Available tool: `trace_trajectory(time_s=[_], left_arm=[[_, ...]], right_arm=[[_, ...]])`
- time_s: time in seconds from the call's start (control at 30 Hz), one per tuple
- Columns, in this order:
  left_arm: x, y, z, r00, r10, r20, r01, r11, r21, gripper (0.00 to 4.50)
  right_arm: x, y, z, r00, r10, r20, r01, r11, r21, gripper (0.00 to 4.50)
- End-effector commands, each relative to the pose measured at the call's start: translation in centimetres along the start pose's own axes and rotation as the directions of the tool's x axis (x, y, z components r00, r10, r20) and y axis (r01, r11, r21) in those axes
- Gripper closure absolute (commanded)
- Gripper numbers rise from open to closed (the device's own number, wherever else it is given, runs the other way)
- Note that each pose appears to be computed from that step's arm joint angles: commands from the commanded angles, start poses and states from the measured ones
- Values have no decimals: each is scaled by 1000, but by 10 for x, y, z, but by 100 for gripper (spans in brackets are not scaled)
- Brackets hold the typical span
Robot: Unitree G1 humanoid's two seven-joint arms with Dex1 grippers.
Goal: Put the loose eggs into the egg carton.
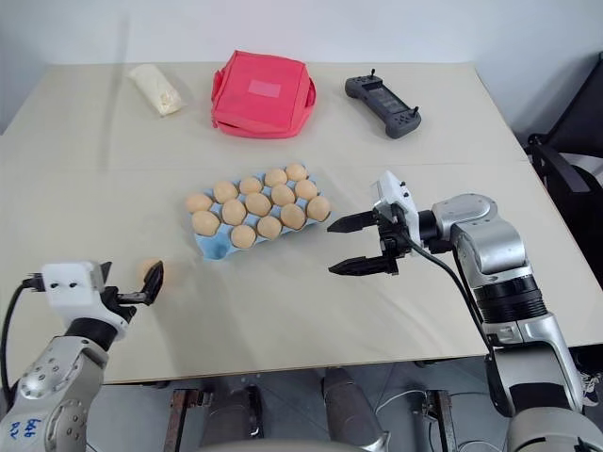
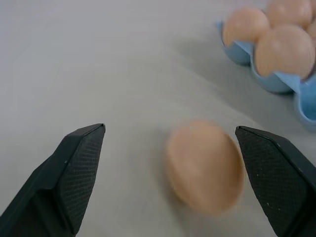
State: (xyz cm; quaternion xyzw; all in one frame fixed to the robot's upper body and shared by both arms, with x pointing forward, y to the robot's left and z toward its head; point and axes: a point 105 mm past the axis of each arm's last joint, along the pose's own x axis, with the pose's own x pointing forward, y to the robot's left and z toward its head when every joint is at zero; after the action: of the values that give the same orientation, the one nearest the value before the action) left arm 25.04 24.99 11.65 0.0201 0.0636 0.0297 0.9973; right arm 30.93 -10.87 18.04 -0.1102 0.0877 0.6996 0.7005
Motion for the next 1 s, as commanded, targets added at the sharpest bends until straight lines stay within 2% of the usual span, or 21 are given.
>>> trace_trajectory(time_s=[0.03,0.23,0.43,0.57,0.77,1.0], left_arm=[[4,-5,3,999,-44,12,43,999,32,0],[8,-8,-9,997,-70,-39,72,997,27,0],[7,-11,-5,996,-84,-20,85,996,35,180],[11,-11,13,992,-114,51,110,991,76,281],[17,-32,49,950,-270,156,257,961,102,290],[35,-63,65,869,-471,155,450,880,150,290]], right_arm=[[-5,4,10,1000,-9,18,10,999,-36,1],[-7,3,11,1000,-29,12,29,999,-36,1],[-11,1,12,999,-48,9,48,998,-37,0],[-12,0,14,998,-66,21,67,997,-36,0],[-18,1,13,993,-111,30,112,993,-38,0],[-23,4,10,979,-194,57,197,980,-37,0]])
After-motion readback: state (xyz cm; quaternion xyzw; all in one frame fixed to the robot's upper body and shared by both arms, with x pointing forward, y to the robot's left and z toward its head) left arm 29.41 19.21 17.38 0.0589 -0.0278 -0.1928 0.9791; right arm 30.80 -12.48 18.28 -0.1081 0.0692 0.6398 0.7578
